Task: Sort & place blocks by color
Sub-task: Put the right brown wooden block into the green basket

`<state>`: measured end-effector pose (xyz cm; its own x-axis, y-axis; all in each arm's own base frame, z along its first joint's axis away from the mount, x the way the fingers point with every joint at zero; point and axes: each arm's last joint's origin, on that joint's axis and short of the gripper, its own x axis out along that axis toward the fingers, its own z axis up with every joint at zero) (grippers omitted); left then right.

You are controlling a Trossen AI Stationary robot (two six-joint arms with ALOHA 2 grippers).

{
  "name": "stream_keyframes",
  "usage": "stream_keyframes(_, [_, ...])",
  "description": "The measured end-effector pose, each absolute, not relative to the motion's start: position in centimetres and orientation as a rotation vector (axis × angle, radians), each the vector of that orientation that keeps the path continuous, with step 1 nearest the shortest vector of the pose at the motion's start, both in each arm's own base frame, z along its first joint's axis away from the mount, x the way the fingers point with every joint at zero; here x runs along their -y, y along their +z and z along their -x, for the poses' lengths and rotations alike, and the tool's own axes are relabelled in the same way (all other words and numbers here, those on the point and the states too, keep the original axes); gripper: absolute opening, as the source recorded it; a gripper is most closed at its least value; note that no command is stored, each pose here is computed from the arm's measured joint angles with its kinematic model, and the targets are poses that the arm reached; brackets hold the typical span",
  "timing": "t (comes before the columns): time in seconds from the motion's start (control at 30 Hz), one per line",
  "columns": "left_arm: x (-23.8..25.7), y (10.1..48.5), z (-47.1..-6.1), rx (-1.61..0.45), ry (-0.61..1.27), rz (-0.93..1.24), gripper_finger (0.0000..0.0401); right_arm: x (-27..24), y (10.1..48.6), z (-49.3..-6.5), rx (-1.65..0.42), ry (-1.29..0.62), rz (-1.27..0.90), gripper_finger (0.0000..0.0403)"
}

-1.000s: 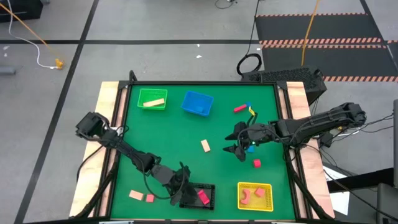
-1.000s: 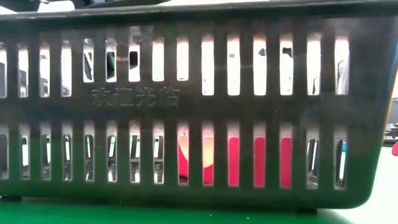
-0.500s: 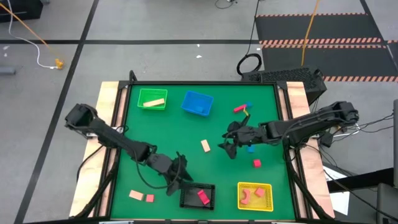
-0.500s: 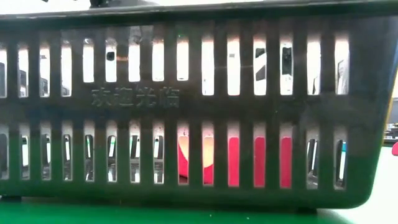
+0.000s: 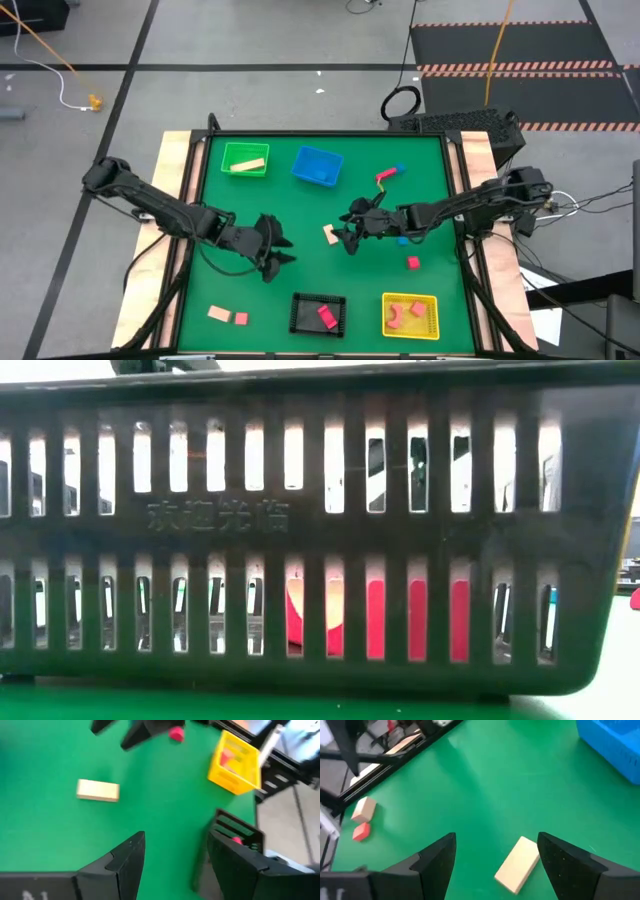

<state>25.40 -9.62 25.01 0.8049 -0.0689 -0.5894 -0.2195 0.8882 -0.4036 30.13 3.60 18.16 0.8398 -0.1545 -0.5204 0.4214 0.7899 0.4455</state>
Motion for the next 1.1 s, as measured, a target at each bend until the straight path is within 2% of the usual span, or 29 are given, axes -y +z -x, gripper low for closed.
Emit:
stream_keyframes(0.37, [8.8,24.4,-24.9,-0.701,0.176,0.489,0.0214,-4.3,13.9,-31.7,-0.444,-0.480,-0.631,0.0270])
stream_keyframes(0.57, [8.8,24.4,-24.9,-0.702,0.178,0.490,0.0214,-5.9,13.0,-32.0,-0.440,-0.518,-0.634,0.0270])
stream_keyframes(0.87, [8.9,24.4,-24.9,-0.703,0.169,0.469,0.0214,-9.2,13.4,-34.3,-0.413,-0.573,-0.321,0.0270])
stream_keyframes(1.1, [9.0,24.4,-24.8,-0.708,0.164,0.462,0.0214,-9.5,12.2,-34.2,-0.399,-0.678,-0.372,0.0270])
